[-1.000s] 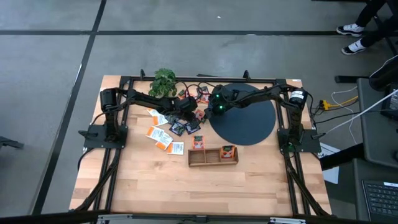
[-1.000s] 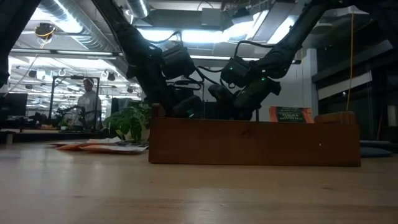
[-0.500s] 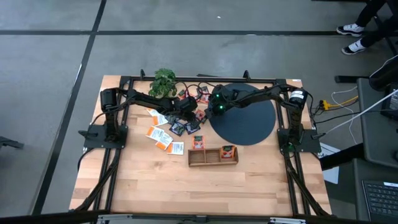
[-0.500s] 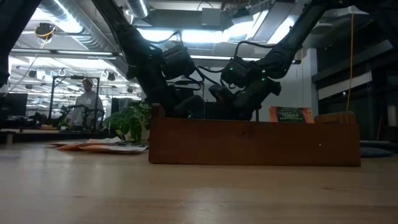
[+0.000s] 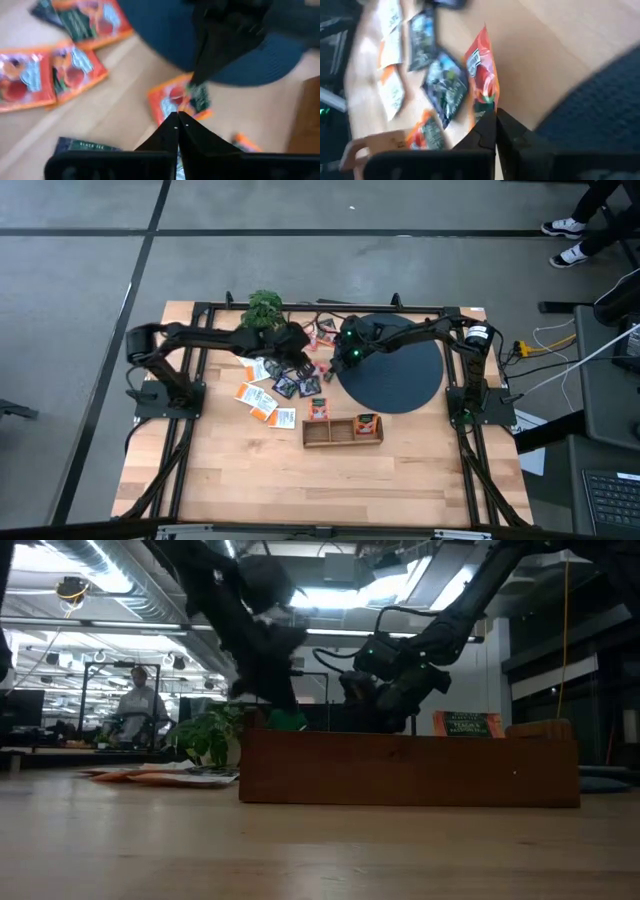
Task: Pick & Place Tea
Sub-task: Put the orange tea bag into the right section of the wooden organizer
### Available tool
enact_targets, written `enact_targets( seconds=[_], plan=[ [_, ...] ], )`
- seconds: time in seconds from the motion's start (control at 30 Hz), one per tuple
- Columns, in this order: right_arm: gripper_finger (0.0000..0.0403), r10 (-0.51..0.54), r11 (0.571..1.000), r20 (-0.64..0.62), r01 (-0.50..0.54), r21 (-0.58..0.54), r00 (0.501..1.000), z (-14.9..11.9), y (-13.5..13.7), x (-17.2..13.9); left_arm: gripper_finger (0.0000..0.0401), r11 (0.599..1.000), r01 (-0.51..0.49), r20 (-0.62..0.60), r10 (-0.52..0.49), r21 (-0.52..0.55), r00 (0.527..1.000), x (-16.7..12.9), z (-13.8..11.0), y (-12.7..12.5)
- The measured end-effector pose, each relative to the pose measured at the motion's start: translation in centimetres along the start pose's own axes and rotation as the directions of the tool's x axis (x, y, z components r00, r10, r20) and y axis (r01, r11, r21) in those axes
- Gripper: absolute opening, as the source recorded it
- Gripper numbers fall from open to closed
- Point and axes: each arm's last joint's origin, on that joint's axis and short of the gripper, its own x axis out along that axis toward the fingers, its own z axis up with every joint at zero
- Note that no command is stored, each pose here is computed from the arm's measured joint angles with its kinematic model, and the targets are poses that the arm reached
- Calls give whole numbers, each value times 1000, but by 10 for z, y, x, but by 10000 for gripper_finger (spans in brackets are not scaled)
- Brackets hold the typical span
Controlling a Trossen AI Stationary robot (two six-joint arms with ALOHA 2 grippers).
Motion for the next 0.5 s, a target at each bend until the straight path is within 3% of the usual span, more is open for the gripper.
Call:
enact_targets(
  seconds=[0.3, 0.5],
  plan=[
    [4, -24, 982, -75, 9, -188, 997, 34, 34, -18, 37, 974, 54, 63, -41, -218, 997, -55, 16, 20],
    [3, 72, 946, -98, -99, -310, 993, 61, 67, -43, 95, 966, 78, 69, -63, -246, 996, -81, 18, 34]
  ],
)
